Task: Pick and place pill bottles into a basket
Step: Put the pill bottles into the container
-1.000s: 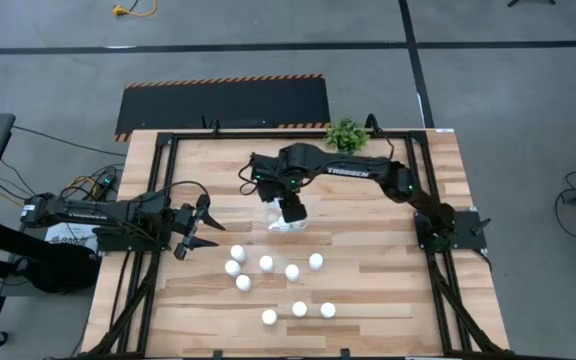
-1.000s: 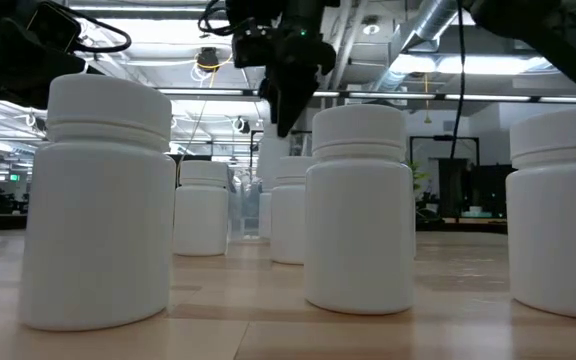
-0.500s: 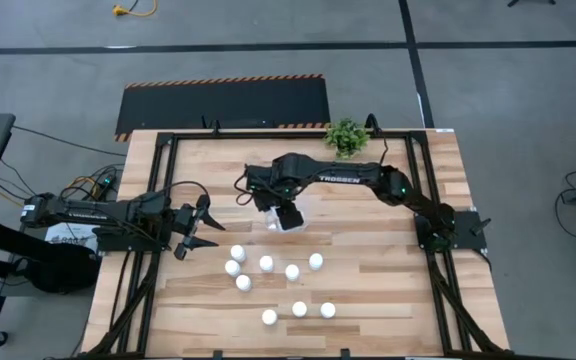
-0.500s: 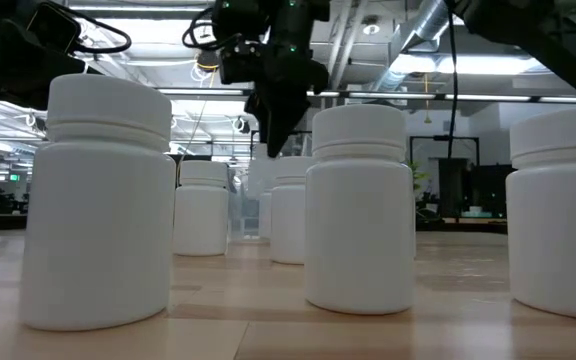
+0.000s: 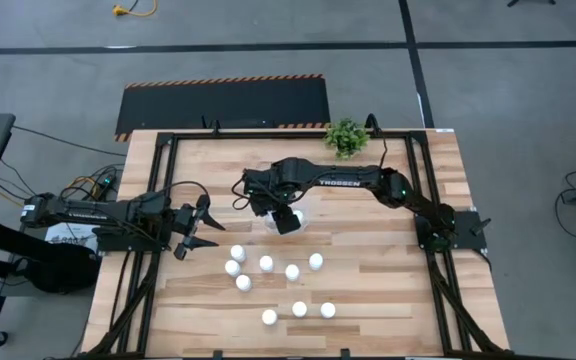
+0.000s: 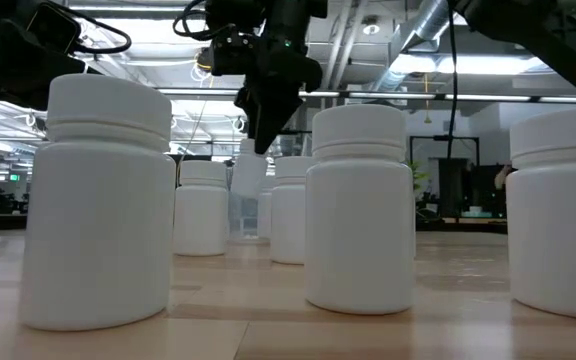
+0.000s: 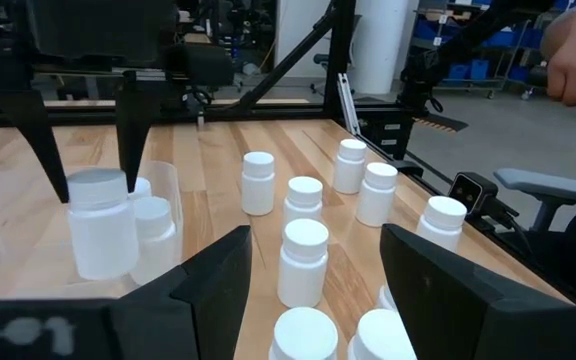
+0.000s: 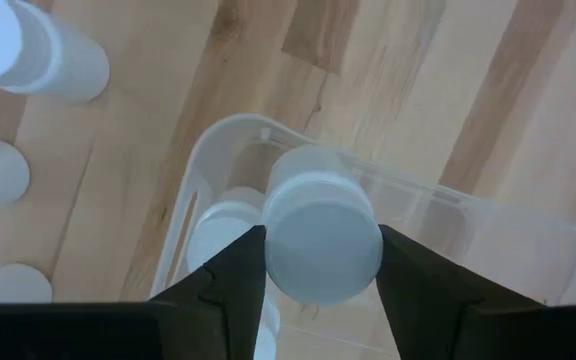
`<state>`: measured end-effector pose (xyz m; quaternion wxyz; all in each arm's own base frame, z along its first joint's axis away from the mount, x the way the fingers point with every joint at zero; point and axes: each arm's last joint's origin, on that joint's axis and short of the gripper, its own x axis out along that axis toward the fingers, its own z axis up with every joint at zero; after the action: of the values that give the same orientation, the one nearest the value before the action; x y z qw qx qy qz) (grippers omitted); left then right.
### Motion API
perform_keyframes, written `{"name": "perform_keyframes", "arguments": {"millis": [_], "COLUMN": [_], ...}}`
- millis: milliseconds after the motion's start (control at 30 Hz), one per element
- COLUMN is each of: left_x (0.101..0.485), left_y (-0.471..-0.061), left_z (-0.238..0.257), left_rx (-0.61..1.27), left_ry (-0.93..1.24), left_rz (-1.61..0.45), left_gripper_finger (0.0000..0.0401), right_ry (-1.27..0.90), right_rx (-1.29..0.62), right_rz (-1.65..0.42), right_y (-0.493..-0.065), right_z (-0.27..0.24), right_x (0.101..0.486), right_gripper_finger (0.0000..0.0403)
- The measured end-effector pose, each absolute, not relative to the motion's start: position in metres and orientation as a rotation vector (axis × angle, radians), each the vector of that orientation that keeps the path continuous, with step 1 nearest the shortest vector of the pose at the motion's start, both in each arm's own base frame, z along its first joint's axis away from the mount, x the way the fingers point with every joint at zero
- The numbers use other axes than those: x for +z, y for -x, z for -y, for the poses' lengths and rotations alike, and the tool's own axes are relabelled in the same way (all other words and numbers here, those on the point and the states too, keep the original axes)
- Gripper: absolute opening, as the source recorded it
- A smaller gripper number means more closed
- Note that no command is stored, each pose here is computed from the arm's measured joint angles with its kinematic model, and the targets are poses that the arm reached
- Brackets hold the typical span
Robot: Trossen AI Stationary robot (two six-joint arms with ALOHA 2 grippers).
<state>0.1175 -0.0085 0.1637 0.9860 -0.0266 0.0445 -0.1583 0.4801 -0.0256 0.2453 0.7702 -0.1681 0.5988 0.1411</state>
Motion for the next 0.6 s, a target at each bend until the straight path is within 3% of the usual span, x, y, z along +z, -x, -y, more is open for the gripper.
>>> {"name": "perform_keyframes", "arguments": {"millis": [600], "left_x": [0.1637], "left_y": [-0.1175], "left_z": [0.0085], "left_rx": [-0.318], "left_ry": [0.053], "left_rz": [-0.089], "left_gripper_finger": [0.0211], "right_ry": [0.369], "right_rx": [0.316], "right_rz": [-1.31], "right_y": [-0.4784], "right_z": [0.0315], "right_x": [0.2451], "right_gripper_finger": [0.0165]}}
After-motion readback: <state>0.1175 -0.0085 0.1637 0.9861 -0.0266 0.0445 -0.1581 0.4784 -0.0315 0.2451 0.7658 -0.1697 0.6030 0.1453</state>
